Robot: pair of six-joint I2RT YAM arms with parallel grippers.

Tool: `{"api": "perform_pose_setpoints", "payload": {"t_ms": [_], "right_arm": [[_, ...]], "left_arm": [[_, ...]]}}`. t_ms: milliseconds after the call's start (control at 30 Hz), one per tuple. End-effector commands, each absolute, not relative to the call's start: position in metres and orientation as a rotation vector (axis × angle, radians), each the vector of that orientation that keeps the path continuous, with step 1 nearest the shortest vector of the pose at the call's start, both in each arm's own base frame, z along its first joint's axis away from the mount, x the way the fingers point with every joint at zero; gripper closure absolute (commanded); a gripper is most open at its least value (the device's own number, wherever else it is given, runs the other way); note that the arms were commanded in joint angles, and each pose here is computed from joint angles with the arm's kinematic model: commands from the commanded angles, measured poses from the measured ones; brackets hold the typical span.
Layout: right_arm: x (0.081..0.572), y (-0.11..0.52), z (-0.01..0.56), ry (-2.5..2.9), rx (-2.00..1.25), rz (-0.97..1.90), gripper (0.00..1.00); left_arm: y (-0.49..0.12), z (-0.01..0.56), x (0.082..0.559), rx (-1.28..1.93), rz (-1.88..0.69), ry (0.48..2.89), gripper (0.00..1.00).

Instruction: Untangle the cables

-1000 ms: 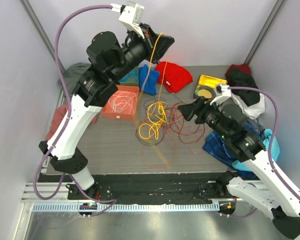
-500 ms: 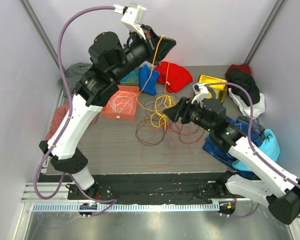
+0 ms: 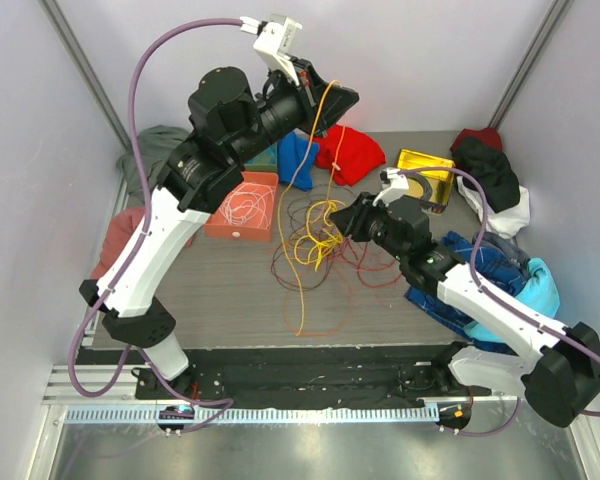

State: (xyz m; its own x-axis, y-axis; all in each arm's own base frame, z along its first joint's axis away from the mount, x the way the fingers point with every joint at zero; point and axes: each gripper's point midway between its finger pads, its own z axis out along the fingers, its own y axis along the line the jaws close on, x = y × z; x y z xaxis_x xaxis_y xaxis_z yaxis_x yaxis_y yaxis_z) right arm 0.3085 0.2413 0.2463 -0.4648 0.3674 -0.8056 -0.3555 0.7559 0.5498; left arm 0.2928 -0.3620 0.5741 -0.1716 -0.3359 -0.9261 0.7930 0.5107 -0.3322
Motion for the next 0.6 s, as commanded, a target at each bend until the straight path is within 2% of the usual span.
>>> {"api": "perform_pose_setpoints", "payload": {"t_ms": [0,67,167,267,367,567], "right_arm": [[0.321,0.238,0.254,1.808,0.056,0.809,0.86],[0.322,0.225,0.252,1.807,0.107,0.751,0.99],[0.318,0.199,0.231,1.862,0.163,0.625,0.99],[0.312,0.175,0.182,1.976,0.23,0.503,0.99],[0.301,0.159,0.131,2.093,0.32,0.462,0.99],[0.285,0.139,0.063,2.241,0.408,0.348,0.99]], "left_arm": [[-0.346,0.598,0.271,0.444,-1.079,1.342,1.0],[-0.34,0.594,0.277,0.424,-1.031,1.352,1.0],[-0.321,0.595,0.289,0.36,-0.906,1.354,1.0],[-0.297,0.614,0.291,0.307,-0.82,1.298,1.0],[-0.284,0.639,0.284,0.29,-0.805,1.225,1.0],[-0.265,0.674,0.269,0.263,-0.807,1.121,1.0]]}}
